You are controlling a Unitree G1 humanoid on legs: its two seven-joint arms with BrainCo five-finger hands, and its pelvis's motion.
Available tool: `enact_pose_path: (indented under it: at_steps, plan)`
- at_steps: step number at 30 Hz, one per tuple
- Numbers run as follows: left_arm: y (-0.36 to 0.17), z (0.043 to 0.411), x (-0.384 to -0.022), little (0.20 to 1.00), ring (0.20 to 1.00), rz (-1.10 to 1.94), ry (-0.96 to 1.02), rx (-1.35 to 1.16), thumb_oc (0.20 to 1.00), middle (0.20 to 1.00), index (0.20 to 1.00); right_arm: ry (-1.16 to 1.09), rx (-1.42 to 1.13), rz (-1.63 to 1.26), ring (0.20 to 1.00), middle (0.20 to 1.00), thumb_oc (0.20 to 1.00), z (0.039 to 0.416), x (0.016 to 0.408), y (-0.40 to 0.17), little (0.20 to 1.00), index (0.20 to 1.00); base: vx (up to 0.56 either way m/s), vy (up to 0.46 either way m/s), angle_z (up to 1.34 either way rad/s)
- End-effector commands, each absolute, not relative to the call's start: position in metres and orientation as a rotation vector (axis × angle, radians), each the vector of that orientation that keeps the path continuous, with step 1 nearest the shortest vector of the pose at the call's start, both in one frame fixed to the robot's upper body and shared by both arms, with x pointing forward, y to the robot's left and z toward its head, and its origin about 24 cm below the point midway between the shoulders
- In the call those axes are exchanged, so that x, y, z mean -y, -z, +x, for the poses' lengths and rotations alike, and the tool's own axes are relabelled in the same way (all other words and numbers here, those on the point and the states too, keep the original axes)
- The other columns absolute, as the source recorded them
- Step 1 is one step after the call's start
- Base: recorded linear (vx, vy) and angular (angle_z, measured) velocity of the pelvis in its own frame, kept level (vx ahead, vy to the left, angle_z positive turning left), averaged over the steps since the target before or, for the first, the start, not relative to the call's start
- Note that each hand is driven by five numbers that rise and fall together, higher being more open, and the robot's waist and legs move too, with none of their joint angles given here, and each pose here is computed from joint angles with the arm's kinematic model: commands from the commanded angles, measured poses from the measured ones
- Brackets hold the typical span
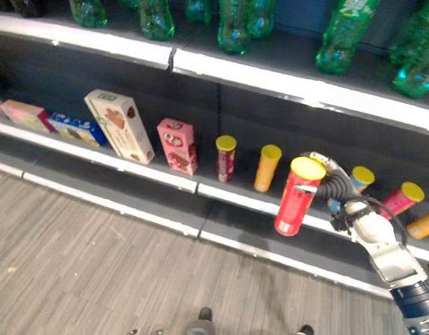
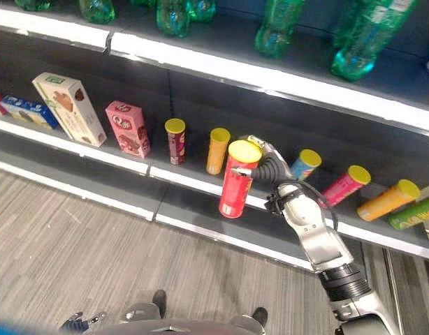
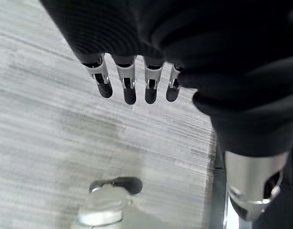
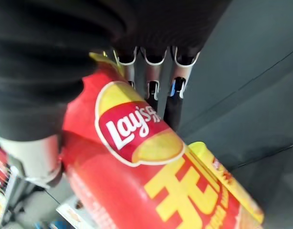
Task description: Put the goods on the table back onto the shelves and tidy them up.
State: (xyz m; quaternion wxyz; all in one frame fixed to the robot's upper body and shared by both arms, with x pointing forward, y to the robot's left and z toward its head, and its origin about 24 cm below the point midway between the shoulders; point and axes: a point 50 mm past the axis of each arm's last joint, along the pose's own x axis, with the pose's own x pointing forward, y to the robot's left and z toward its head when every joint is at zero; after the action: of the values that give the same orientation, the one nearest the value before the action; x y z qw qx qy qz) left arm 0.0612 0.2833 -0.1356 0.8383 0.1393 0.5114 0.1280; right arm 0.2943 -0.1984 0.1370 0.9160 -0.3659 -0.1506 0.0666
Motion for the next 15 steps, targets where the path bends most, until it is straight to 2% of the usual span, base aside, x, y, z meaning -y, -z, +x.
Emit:
enact_pose_path:
  at_steps: [1, 10, 15]
  plan:
    - [0.135, 0.071, -0.277, 1.0, 1.0, 0.273, -0.266, -1.044, 1.0, 1.0, 1.0, -0.017, 0.545, -0.841, 0.2, 0.2, 0.2, 0.302, 0.205, -0.199, 0.2, 0.2, -0.07, -0.121, 0.44]
    - [0.115, 0.117, -0.267, 1.0, 1.0, 0.284, -0.178, -0.854, 1.0, 1.0, 1.0, 0.206, 0.657, -0.87, 0.2, 0.2, 0.2, 0.305, 0.233, -0.241, 0.2, 0.2, -0.07, -0.101, 0.26]
    - [0.107, 0.127, -0.264, 1.0, 1.0, 0.284, -0.168, -0.787, 1.0, 1.0, 1.0, 0.332, 0.752, -0.866, 0.2, 0.2, 0.2, 0.303, 0.243, -0.267, 0.2, 0.2, -0.03, -0.013, 0.08]
